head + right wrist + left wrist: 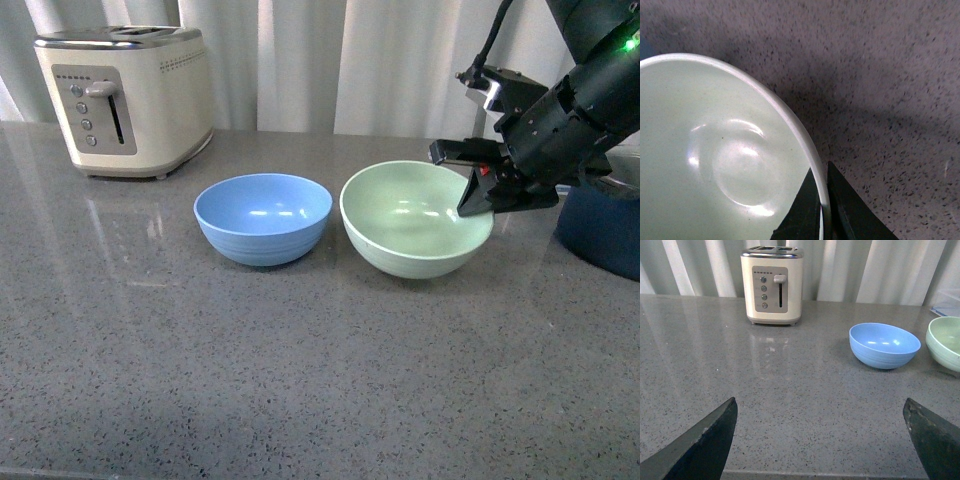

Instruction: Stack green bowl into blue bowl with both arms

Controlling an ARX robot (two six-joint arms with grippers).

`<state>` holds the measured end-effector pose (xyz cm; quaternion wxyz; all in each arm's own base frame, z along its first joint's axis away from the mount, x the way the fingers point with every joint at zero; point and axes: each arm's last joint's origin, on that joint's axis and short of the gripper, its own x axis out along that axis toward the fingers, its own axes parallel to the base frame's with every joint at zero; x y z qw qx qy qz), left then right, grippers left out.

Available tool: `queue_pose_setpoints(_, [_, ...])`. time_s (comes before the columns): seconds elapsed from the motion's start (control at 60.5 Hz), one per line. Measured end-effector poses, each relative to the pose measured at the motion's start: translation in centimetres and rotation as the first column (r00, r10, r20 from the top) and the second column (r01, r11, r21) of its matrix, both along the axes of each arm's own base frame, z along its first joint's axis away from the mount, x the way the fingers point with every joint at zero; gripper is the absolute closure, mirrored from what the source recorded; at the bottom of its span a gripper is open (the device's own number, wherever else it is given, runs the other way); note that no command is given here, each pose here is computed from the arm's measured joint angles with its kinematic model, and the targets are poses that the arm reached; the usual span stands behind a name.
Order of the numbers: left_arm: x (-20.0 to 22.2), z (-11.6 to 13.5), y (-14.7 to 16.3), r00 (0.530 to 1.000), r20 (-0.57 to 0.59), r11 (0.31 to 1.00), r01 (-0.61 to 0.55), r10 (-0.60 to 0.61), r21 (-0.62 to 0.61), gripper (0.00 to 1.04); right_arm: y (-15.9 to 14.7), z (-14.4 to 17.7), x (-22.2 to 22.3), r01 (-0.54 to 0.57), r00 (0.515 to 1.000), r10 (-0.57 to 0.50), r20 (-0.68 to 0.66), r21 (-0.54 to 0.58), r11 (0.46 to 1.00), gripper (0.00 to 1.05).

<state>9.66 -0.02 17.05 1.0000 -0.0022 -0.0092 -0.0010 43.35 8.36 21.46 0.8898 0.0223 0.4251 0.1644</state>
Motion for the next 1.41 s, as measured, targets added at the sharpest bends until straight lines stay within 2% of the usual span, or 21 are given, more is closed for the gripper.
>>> queue_pose_setpoints(0.198, [0.0,0.0,0.0,1.0,0.0,1.0,0.0,0.0,0.0,0.07,0.8,2.9,0.8,-0.036,0.997,0.034,0.067,0.03,0.999,1.04])
queue_pose_setpoints(0.446, [0.0,0.0,0.0,1.0,0.0,1.0,0.0,0.0,0.0,0.07,4.3,5.7,0.5,-0.14,0.983,0.131,0.125,0.066,0.988,1.04])
queue_pose_setpoints(0.992, [0.0,0.0,0.0,1.0,0.0,1.0,0.0,0.0,0.0,0.07,10.2,4.0,2.2,-0.269,0.961,0.262,0.093,0.084,0.959,1.04])
queue_pose_setpoints(1.406, [0.0,0.0,0.0,1.0,0.0,1.0,0.0,0.0,0.0,0.07,11.1,2.7,4.3,-0.277,0.96,0.271,0.076,0.08,0.958,1.04])
